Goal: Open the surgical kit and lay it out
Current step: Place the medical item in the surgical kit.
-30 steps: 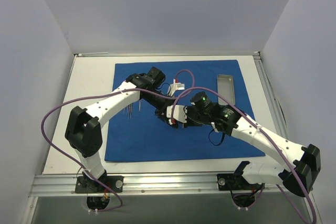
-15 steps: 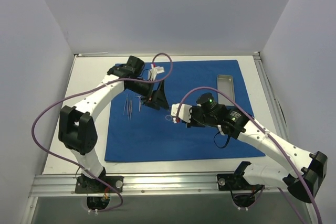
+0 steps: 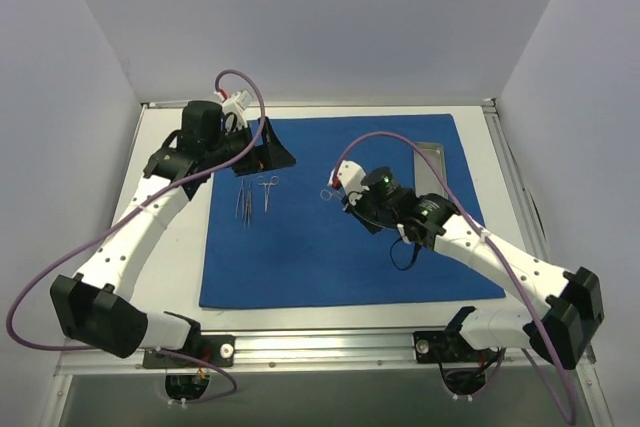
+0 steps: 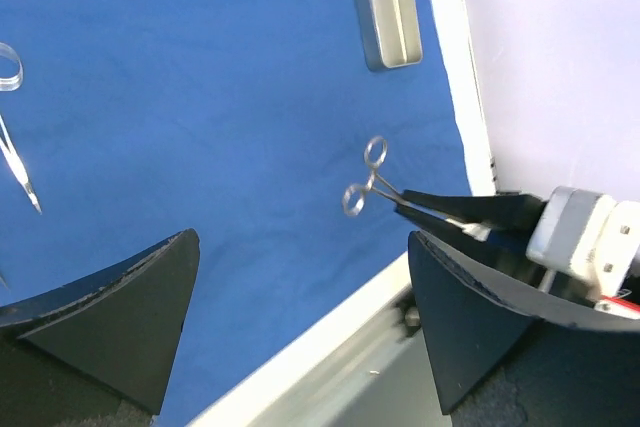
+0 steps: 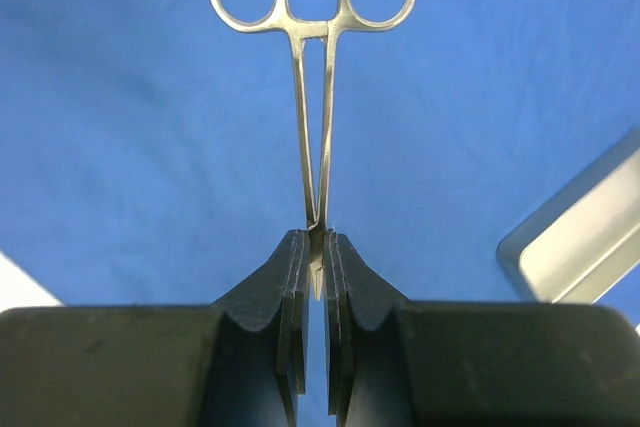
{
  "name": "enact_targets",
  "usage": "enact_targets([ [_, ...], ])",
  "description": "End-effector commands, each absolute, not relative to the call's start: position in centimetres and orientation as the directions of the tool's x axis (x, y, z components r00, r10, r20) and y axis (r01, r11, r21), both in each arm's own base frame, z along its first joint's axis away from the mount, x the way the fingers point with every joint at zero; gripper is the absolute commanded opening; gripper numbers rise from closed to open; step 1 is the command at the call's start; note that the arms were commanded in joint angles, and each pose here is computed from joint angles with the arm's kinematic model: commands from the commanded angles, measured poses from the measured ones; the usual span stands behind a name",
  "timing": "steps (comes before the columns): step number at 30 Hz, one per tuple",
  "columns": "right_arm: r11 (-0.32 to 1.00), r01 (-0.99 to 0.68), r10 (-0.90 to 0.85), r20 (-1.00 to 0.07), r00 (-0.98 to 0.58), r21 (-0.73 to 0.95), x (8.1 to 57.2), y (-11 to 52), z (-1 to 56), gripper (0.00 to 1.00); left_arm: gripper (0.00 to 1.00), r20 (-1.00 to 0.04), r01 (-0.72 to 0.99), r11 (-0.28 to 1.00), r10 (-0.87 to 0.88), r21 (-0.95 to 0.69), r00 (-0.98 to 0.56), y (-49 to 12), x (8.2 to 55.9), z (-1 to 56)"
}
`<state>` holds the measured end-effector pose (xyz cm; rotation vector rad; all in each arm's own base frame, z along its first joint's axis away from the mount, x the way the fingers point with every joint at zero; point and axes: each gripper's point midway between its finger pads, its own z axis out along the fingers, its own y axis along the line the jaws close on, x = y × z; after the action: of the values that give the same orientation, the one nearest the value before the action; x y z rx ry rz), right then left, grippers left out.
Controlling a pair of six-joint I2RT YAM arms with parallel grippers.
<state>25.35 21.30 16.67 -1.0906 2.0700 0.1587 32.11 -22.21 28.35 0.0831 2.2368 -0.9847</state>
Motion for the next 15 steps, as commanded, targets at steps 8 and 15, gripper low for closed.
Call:
enact_targets([
  [8,0.906,-0.383,-0.352,-0.824,-0.443,-0.180,31.1,21.4,22.6,0.00,0.94,-0.356,0.021,0.664,-0.374,-0.748,-0.856,-26.4,32.5,30.6],
  [15,0.917,-0.330,-0.350,-0.847,-0.401,-0.223,31.6,21.6,23.8,0.00,0.94,-0.242,-0.166,0.705,-0.441,-0.690,-0.864,-28.0,33.9,29.1],
])
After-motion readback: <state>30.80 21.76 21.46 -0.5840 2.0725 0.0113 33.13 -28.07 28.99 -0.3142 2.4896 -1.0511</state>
